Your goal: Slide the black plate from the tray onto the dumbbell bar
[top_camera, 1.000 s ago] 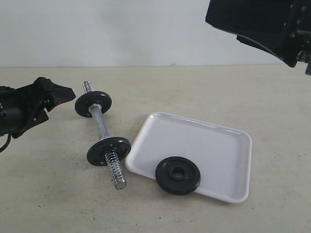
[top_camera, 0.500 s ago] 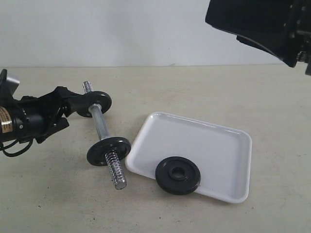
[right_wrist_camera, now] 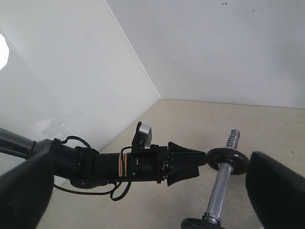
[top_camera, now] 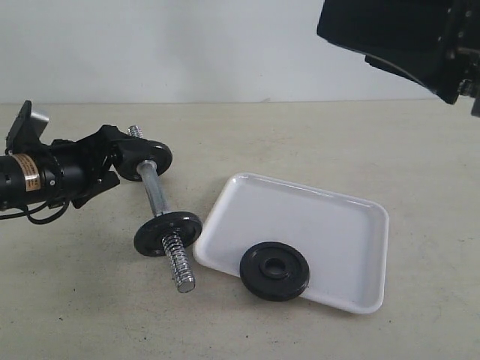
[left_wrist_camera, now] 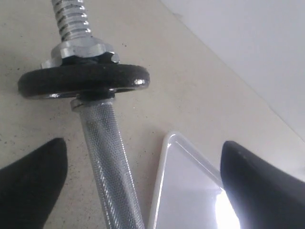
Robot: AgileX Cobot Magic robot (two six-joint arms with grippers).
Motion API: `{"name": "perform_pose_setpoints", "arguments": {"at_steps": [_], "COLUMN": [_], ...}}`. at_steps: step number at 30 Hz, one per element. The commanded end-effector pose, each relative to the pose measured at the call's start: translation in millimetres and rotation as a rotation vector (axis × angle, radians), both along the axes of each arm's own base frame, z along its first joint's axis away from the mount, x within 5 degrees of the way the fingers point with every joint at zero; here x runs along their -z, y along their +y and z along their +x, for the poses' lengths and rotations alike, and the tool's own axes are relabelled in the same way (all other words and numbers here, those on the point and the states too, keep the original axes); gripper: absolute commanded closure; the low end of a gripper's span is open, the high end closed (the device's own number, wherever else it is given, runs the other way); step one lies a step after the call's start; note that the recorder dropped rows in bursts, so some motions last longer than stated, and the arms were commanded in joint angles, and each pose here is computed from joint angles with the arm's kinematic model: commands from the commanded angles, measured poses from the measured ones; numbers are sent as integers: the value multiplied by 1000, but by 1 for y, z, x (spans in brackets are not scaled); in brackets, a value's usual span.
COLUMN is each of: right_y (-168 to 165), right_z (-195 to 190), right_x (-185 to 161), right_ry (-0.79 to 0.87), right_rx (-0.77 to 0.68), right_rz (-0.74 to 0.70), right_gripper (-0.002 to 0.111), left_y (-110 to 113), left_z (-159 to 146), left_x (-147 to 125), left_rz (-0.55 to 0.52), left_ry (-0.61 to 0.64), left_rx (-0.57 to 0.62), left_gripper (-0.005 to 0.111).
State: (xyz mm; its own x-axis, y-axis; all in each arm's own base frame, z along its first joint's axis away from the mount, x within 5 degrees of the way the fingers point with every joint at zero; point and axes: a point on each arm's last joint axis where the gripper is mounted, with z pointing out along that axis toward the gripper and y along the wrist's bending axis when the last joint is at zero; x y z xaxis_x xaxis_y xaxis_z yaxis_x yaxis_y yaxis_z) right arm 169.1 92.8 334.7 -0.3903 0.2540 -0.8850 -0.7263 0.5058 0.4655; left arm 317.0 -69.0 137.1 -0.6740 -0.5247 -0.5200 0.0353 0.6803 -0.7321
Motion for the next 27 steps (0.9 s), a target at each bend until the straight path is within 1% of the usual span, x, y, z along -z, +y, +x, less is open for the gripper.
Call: {"name": "perform_pose_setpoints", "arguments": {"at_steps": [1,9,17,23,27], "right_y": [0,0,1,1,1], "right_z": [0,0,-1,-1,-1], "right_x": [-1,-1,0,0,0], "right_ry": [-14,-15,-16,-16,-17], "right_rx": [-6,-8,-26,-26,-27], "right_rz": [-15,-15,-20,-22,-24], "right_gripper": [3,3,3,3,3], "left_y": [-1,-1,-1,-2,-7], "left_z": [6,11,9,8,6], "left_x": [1,13,17,18,18], "left_rz": [0,8,37,60,65], "left_ry": [-5,30,52,53,39], "left_rx": [4,1,6,39,93], "left_gripper": [26,26,26,26,26]}}
